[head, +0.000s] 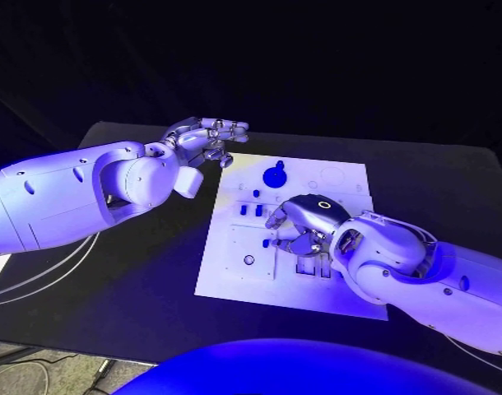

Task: Assemble the parts on the task board

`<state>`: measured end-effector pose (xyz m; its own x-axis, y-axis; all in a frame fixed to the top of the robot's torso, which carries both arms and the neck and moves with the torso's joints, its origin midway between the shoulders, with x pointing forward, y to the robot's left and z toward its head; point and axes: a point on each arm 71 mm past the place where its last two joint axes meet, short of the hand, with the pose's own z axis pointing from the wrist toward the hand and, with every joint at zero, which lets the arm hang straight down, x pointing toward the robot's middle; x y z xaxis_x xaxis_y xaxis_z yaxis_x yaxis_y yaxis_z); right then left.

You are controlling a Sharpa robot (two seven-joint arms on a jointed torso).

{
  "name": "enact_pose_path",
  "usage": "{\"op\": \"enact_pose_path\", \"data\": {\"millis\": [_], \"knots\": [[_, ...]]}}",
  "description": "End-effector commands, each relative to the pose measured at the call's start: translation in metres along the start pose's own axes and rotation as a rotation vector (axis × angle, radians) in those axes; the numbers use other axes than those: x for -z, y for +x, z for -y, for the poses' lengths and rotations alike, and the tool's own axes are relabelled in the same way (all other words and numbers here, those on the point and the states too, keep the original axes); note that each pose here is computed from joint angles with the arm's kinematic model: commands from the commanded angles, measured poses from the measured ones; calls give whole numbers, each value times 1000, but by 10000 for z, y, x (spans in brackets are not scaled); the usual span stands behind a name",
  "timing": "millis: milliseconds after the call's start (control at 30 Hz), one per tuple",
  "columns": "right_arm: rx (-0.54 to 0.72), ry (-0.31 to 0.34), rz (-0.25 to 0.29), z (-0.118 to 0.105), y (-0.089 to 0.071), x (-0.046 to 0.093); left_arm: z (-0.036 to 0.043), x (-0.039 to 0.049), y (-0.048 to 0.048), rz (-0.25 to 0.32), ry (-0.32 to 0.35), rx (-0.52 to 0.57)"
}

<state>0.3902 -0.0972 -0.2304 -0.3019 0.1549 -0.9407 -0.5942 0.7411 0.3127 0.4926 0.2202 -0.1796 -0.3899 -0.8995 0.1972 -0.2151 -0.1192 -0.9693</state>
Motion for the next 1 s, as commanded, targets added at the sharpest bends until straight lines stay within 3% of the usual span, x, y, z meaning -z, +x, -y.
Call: {"op": "enact_pose_path", "data": {"millis": [33,167,367,1000], "knots": [[-23,43,37,79,-107,75,8,-1,15,-21,3,1],[-10,105,49,272,-287,190,8,-1,14,-21,3,1],[32,180,52,537,-404,293,7,-4,20,-24,3,2],[65,238,-15,749,-310,238,7,-5,23,-34,5,4]]}}
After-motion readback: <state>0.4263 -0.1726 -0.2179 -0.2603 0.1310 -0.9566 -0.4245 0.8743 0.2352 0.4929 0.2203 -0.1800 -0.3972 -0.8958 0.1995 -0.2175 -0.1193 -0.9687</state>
